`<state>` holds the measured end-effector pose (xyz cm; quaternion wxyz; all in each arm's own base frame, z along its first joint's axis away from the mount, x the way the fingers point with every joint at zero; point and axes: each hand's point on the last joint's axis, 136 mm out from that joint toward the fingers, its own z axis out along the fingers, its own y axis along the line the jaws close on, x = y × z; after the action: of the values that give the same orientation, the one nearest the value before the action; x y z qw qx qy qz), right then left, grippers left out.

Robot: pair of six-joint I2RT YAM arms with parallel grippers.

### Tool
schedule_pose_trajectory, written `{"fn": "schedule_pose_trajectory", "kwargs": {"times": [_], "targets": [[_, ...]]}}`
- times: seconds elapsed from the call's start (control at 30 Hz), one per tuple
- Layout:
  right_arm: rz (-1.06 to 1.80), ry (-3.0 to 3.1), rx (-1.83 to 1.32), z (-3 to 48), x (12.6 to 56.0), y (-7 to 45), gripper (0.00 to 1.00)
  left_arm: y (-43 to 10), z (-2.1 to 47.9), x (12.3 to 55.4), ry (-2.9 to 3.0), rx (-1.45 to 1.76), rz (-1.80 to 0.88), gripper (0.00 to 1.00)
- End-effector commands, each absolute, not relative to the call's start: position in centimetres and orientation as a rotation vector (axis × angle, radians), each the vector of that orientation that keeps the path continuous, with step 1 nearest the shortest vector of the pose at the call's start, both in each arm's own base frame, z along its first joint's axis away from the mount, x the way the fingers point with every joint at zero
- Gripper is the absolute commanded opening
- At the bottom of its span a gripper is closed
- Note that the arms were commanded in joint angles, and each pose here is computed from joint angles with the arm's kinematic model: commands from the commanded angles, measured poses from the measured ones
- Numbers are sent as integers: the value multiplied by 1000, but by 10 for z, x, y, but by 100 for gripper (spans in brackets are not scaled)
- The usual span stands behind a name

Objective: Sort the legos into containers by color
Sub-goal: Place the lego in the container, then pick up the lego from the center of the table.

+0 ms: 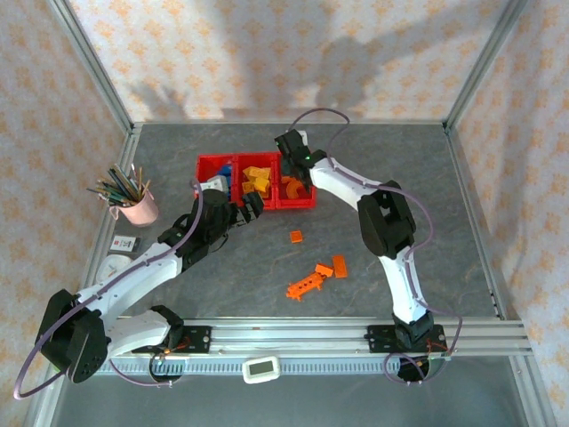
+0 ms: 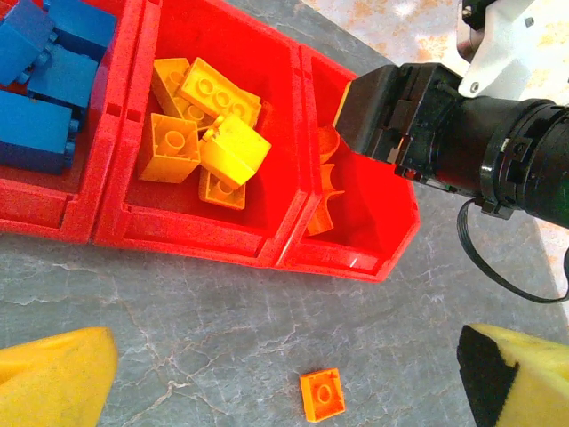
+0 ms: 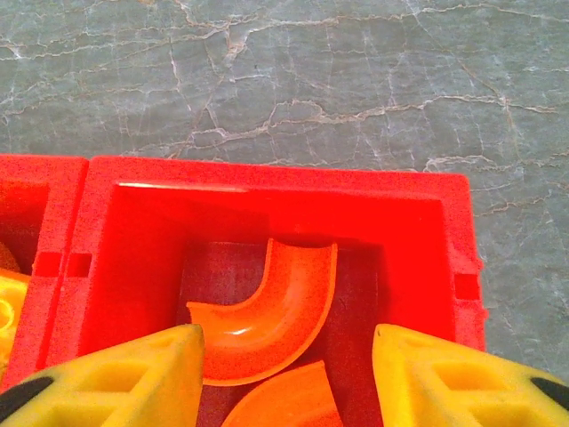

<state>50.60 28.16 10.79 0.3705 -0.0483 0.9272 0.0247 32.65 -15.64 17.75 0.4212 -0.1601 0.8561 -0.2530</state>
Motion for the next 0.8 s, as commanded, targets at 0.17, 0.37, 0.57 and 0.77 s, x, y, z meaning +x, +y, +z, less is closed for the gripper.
{"fn": "schedule_pose_trajectory", "kwargs": {"times": [0.17, 0.37, 0.57, 0.77], "targets": [[215, 2335, -117, 157, 456, 264, 55, -158, 195, 322, 2114, -377, -686, 99], [315, 2370, -99, 147, 413, 254, 58, -166, 184, 313, 2140, -366, -729, 99], [286, 2404, -138, 124, 373, 245, 62, -180, 173, 300, 2161, -339, -750, 99], [258, 2436, -216, 100, 336, 250, 67, -189, 158, 290, 2182, -357, -773, 99]]}}
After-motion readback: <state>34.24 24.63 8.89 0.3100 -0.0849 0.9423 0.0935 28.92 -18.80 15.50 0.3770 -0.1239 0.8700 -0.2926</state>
